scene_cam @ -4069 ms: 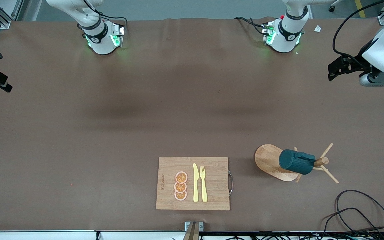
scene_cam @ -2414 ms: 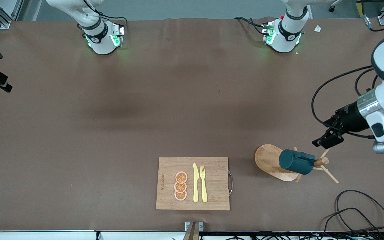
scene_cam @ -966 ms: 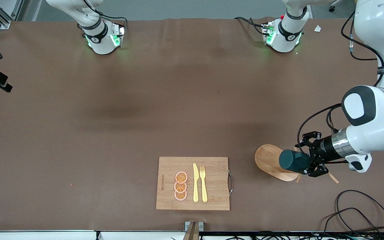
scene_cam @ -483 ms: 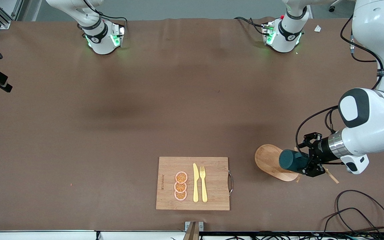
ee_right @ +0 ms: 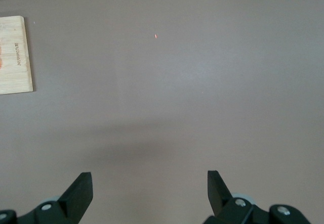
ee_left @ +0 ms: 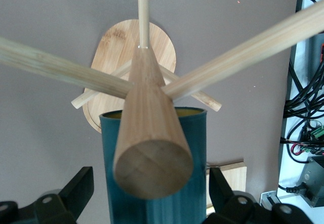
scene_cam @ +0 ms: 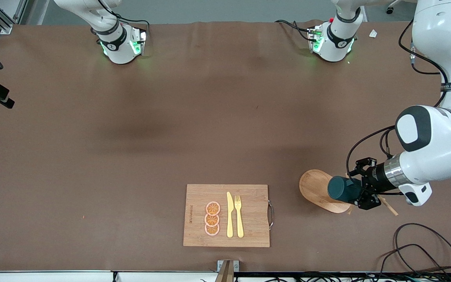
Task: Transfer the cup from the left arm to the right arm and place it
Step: 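Close the left gripper on the teal mug's body on the stand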
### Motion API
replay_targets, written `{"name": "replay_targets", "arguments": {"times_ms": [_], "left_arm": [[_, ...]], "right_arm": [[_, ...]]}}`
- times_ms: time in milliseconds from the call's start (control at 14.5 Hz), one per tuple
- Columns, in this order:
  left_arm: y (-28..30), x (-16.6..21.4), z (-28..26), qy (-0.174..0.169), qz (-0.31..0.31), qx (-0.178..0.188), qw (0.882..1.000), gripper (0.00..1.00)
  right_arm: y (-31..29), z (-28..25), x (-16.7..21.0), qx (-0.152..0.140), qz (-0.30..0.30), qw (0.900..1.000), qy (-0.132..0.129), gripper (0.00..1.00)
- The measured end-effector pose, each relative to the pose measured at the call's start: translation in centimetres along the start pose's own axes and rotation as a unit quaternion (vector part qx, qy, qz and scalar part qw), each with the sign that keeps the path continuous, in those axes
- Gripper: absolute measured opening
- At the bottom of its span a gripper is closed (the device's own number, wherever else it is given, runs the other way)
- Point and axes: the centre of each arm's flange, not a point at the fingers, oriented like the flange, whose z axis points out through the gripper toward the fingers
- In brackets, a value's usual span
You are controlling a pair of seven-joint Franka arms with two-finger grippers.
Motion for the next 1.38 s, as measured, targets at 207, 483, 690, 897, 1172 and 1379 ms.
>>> {"name": "replay_targets", "arguments": {"times_ms": [207,483,690,897,1172,1379], "left_arm": [[0.14,0.30,0.84,-0.002,-0.003,-0.003,1.000,1.00],[0.23,0.28,0.92,-0.003,-0.004,-0.004,1.000,1.00],[0.24,0.28,0.92,-0.003,-0.004,-0.004,1.000,0.98],[0.31,0.25,0.80,-0.003,-0.004,-0.005,1.000,0.85],[0.34,0.22,0.75,-0.004,-0.004,-0.006,1.000,0.85],[0.52,-0.04,0.45,-0.005,-0.002,-0.009,1.000,0.85]], "right_arm": [[0.00,0.00,0.00,0.000,0.000,1.000,0.000,1.00],[0.00,0.00,0.00,0.000,0.000,1.000,0.000,1.00],[0.00,0.00,0.00,0.000,0.000,1.000,0.000,1.00],[0.00,0.00,0.00,0.000,0.000,1.000,0.000,1.00],[0.00,0.00,0.00,0.000,0.000,1.000,0.000,1.00],[0.00,0.00,0.00,0.000,0.000,1.000,0.000,1.00]]}}
